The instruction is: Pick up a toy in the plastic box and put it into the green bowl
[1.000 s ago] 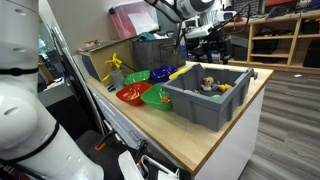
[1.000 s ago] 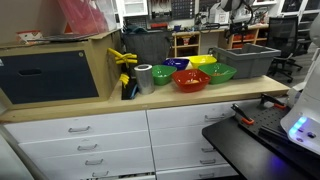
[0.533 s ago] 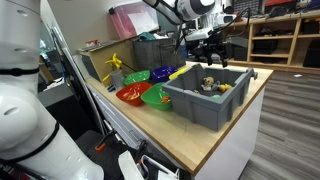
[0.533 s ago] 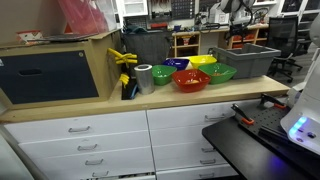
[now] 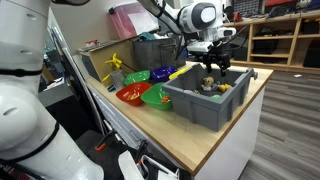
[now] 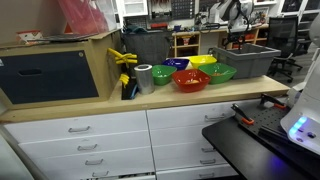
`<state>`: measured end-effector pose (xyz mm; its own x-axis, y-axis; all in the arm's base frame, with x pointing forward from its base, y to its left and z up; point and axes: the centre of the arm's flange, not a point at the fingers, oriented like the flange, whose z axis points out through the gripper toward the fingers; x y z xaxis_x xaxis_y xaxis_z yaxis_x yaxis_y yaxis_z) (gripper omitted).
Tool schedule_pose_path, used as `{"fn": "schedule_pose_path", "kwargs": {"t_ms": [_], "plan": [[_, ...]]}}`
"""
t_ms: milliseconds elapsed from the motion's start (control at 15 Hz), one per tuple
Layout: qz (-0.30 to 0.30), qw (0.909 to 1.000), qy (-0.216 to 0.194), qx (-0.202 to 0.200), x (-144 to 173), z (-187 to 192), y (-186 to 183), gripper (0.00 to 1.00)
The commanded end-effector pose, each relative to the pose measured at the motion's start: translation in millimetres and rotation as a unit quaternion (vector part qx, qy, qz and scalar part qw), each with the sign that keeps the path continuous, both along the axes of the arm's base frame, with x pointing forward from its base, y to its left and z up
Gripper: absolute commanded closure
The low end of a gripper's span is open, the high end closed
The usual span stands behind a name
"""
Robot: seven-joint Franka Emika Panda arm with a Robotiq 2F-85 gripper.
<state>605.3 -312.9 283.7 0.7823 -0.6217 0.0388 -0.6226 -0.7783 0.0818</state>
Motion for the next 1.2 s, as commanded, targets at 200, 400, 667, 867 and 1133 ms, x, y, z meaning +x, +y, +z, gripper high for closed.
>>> {"fn": "schedule_pose_path", "kwargs": {"t_ms": [200, 400, 667, 867, 1133], "plan": [[-0.042, 0.9981, -0.035, 0.027, 0.4, -21.5, 1.1, 0.00], [-0.055, 0.9969, -0.038, 0.041, -0.3, -34.1, 6.5, 0.00], [-0.051, 0.9959, -0.061, 0.043, 5.1, -42.4, 18.2, 0.00], [-0.052, 0.9939, -0.090, 0.034, 9.9, -45.5, 24.0, 0.00], [-0.069, 0.9920, -0.101, 0.032, 8.5, -57.6, 23.5, 0.00]]}}
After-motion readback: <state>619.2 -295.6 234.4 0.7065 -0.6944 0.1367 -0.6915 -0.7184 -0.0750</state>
